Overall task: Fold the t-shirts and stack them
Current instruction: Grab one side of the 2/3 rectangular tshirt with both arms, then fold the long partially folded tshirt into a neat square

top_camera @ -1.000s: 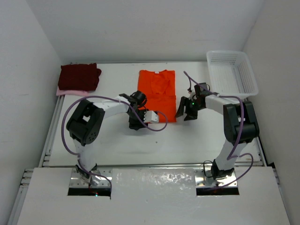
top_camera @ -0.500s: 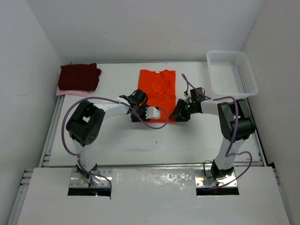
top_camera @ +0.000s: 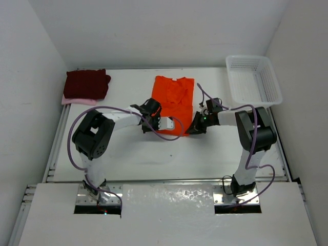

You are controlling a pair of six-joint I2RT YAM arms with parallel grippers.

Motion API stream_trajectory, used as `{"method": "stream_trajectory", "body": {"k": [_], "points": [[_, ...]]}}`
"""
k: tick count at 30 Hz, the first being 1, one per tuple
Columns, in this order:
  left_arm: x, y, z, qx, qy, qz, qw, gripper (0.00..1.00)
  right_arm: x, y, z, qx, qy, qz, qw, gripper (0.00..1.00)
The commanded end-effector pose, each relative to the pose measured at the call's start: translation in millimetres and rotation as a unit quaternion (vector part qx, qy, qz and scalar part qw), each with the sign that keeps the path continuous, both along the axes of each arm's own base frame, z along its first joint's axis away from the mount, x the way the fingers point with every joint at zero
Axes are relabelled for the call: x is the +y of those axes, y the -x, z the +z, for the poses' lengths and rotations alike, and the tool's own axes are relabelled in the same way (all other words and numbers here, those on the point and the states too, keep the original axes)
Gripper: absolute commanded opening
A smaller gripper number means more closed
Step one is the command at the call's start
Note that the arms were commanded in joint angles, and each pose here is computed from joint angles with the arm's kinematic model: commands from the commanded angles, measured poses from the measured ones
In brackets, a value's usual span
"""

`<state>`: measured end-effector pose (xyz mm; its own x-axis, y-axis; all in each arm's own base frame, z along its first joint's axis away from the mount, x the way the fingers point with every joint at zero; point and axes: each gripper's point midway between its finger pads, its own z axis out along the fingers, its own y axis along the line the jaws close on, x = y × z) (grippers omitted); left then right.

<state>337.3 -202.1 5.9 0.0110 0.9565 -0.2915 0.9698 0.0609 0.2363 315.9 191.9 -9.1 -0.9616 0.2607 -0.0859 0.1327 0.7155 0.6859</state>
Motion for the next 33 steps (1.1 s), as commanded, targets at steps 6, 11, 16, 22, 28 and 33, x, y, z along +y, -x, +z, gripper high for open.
{"method": "stream_trajectory", "body": {"k": [6,11,16,22,28,33], "points": [[29.8,93.6,17.8,0.07,-0.053,-0.023,0.996,0.0,-2.7,88.0,17.0,0.005,0.04,0.094,0.995,0.0],[34.9,164.3,31.2,0.109,-0.065,-0.038,0.991,0.0,-7.4,147.5,27.3,0.016,0.057,0.133,0.989,0.0],[28.4,223.2,65.2,0.151,-0.036,-0.051,0.987,0.0,1.2,193.5,56.2,0.0,0.04,0.152,0.988,0.0],[24.1,241.4,118.0,0.185,-0.01,-0.07,0.98,0.0,8.6,192.6,113.7,-0.041,0.014,0.133,0.99,0.0],[4.0,183.7,155.8,0.167,0.059,-0.025,0.984,0.0,18.5,153.7,131.6,-0.051,-0.004,0.124,0.991,0.0],[14.7,127.1,155.5,0.145,0.06,0.027,0.987,0.0,19.5,94.3,146.9,-0.077,-0.036,0.084,0.993,0.0]]}}
